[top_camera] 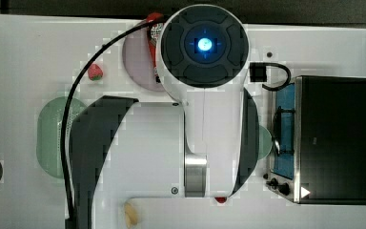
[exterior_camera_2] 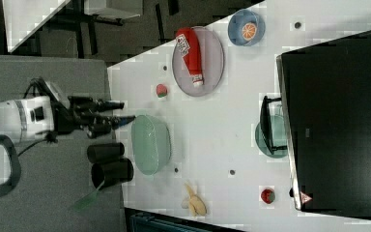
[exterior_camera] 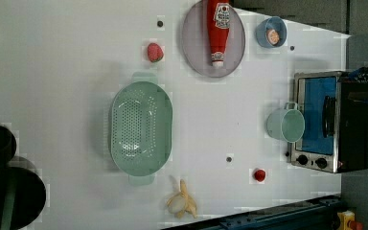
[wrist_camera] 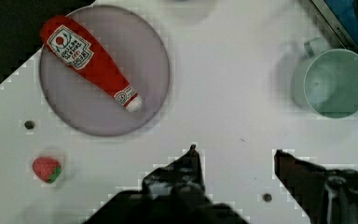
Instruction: Drag strainer left to right.
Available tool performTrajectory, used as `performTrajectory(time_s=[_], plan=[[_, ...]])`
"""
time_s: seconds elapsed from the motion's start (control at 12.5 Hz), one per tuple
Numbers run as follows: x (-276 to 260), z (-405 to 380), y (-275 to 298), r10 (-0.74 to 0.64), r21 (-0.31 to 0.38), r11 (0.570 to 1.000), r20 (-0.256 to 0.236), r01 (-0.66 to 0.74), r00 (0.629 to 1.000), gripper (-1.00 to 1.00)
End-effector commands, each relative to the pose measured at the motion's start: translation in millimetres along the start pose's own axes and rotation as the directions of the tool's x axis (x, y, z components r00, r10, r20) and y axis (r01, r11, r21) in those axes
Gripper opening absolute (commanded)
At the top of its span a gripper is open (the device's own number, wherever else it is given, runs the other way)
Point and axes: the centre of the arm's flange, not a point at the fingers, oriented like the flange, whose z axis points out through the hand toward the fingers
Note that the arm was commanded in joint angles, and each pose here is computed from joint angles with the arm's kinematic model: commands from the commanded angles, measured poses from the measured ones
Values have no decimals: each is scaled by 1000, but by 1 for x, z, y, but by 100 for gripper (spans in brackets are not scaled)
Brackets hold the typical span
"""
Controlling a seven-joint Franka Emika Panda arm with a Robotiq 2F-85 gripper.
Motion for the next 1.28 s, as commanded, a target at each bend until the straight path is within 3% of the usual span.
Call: performTrajectory(time_s=[0.08,0.24,0.48,0.8,1.04,1.28], plan=[[-79,-84,121,187,11,982,-4,-187,982,59],[-79,-84,121,187,11,982,-4,-187,982,99],[-97,-73,89,129,0,992,7,-129,992,100],[-146,-28,-8,134,-30,990,-13,-134,991,100],[-198,29,-82,294,-57,954,-32,-296,955,100],[-250,102,-140,445,-68,893,-10,-444,896,100]])
